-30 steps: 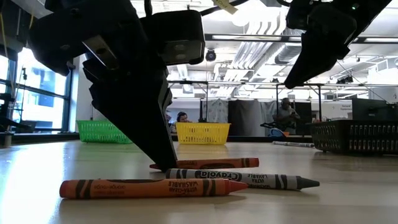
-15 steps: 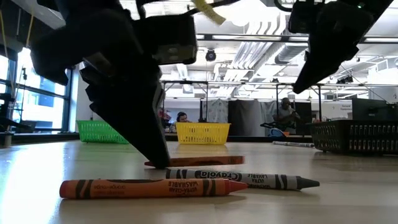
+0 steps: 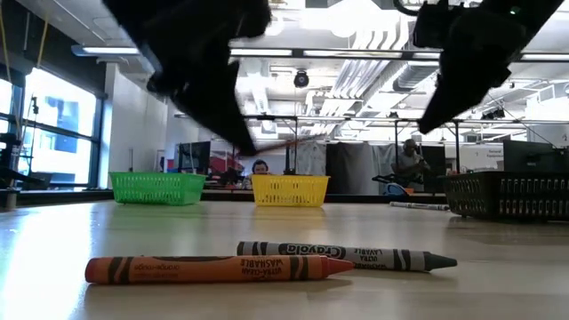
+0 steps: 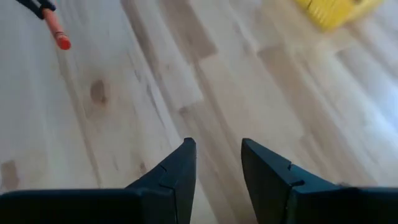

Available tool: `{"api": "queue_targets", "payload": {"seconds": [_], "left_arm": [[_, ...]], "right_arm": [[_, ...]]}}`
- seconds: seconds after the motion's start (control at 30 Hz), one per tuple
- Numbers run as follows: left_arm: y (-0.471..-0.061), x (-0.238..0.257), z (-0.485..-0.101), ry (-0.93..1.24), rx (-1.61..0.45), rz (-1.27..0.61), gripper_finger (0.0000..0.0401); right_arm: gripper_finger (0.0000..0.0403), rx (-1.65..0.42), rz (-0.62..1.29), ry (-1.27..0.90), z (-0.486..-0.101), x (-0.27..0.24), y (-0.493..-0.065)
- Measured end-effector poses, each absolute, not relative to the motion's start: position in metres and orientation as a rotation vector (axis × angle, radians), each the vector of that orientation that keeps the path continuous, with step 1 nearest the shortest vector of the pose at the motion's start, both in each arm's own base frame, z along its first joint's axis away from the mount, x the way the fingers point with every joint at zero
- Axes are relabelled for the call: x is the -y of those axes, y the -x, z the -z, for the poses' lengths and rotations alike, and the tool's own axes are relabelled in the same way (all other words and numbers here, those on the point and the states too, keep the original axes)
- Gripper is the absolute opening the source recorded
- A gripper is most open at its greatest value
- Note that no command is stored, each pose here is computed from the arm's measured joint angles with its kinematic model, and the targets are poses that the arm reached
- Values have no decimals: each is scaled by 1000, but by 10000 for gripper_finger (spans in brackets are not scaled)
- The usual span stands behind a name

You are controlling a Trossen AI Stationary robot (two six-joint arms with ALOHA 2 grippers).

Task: Sort crayons
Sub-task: Put the orange crayon into the black bin

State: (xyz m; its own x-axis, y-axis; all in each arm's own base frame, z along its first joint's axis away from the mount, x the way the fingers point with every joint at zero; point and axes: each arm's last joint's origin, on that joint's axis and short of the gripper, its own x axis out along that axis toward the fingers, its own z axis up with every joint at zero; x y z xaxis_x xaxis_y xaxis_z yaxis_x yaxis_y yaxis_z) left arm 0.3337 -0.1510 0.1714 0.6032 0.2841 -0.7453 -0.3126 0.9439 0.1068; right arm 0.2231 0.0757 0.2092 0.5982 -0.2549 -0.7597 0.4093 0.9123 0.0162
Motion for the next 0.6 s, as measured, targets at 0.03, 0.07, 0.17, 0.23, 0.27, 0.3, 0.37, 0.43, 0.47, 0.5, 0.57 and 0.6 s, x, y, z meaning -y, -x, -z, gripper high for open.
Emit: {"api": "queue_targets", "payload": {"seconds": [0.03, 0.07, 0.17, 0.23, 0.27, 0.3, 0.37, 0.43, 0.47, 0.5, 0.57, 0.6], "left_arm": [[-333, 151, -176, 33, -830, -363, 1], [-332, 150, -179, 27, -808, -383, 1], [-330, 148, -189, -5, -746, -445, 1], [-328, 148, -196, -32, -685, -497, 1], [-327, 148, -200, -45, -653, -525, 1], [-326, 147, -203, -60, -625, -554, 1], [-323, 148, -209, -83, -577, -598, 1], [-321, 148, -214, -97, -527, -640, 1], [-321, 149, -216, -101, -500, -659, 1], [-321, 150, -217, -107, -475, -679, 1], [-321, 153, -219, -118, -427, -708, 1], [-321, 154, -221, -114, -405, -718, 0]], "right_arm": [[121, -823, 398, -184, -210, -76, -224], [121, -800, 403, -166, -211, -77, -225], [121, -731, 407, -111, -215, -82, -226], [121, -672, 413, -76, -218, -87, -228], [121, -639, 418, -61, -220, -89, -229], [121, -608, 419, -45, -222, -91, -230], [121, -545, 422, -17, -227, -96, -232], [121, -483, 427, 14, -232, -100, -233], [121, -452, 433, 28, -235, -102, -234], [121, -426, 438, 44, -237, -104, -235], [121, -377, 443, 62, -242, -107, -236], [121, -356, 445, 66, -244, -108, -237]]}}
